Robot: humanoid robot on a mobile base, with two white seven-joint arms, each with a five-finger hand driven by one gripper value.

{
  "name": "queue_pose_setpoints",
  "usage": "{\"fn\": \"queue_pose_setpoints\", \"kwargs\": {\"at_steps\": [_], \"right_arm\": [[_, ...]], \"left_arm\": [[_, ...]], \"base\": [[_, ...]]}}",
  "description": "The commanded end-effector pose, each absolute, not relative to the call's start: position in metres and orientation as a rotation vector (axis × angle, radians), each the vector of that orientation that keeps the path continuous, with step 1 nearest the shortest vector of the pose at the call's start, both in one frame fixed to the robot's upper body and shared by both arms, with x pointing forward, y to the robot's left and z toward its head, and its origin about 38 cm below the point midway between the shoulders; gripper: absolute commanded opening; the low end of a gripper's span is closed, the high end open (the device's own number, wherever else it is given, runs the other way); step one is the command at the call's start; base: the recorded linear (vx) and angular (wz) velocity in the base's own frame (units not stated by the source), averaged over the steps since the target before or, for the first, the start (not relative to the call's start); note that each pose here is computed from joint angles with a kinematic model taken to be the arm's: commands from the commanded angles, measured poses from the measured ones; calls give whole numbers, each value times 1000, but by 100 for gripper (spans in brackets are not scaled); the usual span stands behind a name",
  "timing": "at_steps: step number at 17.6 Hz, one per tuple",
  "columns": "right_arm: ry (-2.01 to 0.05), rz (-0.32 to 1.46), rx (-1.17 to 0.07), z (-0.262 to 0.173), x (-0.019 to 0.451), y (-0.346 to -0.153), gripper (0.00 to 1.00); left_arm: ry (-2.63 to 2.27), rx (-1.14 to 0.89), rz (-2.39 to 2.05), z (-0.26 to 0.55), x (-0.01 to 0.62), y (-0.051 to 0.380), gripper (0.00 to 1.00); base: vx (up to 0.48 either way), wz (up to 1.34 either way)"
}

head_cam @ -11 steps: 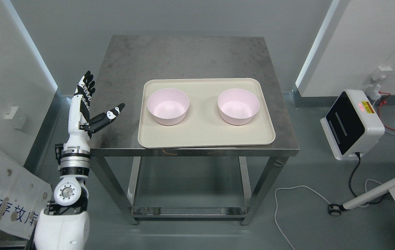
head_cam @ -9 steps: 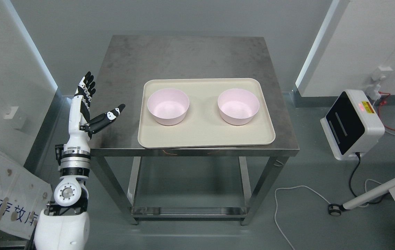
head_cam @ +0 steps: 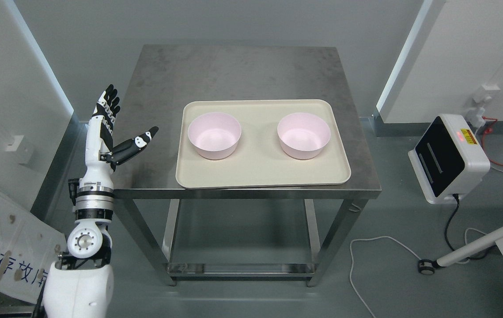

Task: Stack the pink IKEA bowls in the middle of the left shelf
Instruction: 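Raise the left hand toward the pink bowls on the tray, then reach the left hand into the nearer pink bowl and grip its rim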

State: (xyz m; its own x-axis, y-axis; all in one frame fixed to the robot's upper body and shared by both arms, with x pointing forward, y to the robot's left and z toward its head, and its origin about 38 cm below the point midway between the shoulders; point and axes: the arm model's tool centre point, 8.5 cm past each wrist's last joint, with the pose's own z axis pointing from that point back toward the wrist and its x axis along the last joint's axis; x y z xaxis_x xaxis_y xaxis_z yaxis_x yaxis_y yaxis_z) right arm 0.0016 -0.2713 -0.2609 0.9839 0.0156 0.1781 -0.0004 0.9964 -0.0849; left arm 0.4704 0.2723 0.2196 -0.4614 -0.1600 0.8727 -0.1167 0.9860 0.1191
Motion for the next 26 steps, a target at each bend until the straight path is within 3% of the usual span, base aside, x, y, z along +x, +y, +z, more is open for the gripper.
{"fn": "queue_pose_setpoints", "kwargs": {"at_steps": [1, 3, 6, 9, 14, 20, 26], "right_arm": [[-179, 9, -102, -260, 2, -283, 100], [-179, 8, -102, -260, 2, -283, 100], [-179, 9, -102, -260, 2, -283, 100], [-179, 9, -102, -260, 2, -283, 100], [-179, 9, -102, -260, 2, -283, 100], [-179, 9, -102, -260, 2, -283, 100], [-179, 8, -102, -260, 2, -283, 100]], "left_arm": [[-2068, 53, -386, 272, 499, 246, 100], [-1886, 5, -621, 271, 524, 238, 99], [-1724, 230, -797, 279, 543, 269, 99], [-1684, 279, -814, 300, 557, 264, 99], [-1487, 237, -992, 291, 567, 216, 95], [-1356, 300, -1099, 269, 570, 199, 88], [-1323, 352, -1179, 262, 572, 169, 72]], "base": [[0, 0], [0, 0], [0, 0], [0, 0], [0, 0], [0, 0], [0, 0]]}}
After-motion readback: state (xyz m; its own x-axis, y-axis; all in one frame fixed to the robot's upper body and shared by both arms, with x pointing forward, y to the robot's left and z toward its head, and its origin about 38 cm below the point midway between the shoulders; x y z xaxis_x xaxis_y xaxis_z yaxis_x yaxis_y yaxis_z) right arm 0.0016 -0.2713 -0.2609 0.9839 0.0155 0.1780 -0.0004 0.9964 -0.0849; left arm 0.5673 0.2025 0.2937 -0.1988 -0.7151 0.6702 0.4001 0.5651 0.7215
